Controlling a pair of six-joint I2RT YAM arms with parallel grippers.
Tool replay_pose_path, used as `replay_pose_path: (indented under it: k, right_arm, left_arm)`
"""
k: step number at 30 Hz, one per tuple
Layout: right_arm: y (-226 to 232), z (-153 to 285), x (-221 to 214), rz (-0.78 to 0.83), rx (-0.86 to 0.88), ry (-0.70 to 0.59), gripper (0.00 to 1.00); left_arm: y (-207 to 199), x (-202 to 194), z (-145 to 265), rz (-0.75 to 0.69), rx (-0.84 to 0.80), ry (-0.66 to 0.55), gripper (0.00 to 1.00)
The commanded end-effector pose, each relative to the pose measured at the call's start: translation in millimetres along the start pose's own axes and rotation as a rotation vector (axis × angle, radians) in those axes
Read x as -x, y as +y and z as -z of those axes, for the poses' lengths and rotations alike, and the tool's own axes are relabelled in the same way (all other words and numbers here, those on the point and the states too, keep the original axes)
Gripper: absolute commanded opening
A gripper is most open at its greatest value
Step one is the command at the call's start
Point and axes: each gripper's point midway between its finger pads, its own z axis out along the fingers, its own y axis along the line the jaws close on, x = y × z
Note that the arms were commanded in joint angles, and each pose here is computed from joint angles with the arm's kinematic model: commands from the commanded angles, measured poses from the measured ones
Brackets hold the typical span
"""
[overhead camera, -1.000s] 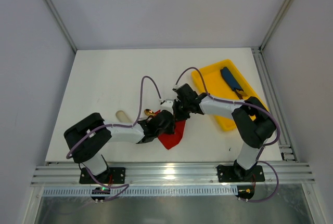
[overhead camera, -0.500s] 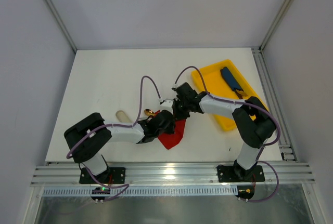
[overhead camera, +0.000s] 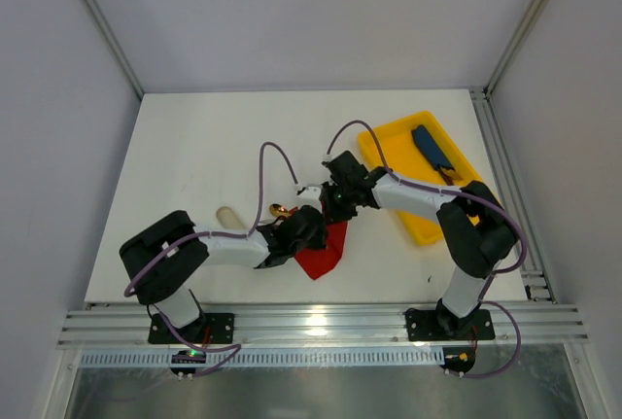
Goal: Place the utensils on the paper napkin and roll it up
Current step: Roll the napkin at the center of the board.
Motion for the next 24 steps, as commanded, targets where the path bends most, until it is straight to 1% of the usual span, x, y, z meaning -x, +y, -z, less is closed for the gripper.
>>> replay_pose_path:
  k: [1,3,5,9,24]
  right_arm:
    - [3,21,21,0.022,-0.008,-0.077,0.17]
    - [-1,24,19,0.016,-0.008,-0.086,0.16]
    - [-3,25,17,0.013,-0.007,-0.086,0.10]
    - [-6,22,9,0.009,-0.001,-0.071,0.04]
    - [-13,5,-18,-0.011,0.033,-0.017,0.04]
  left_arm:
    - [-3,11,-2,0.027,-0.009,-0.053,0.00]
    - [-3,11,-2,0.026,-0.011,-0.052,0.00]
    - [-3,11,-2,0.027,-0.011,-0.052,0.00]
    - [-4,10,-2,0.029,-0.014,-0.049,0.00]
    - [-4,12,0,0.025,-0.013,-0.053,0.00]
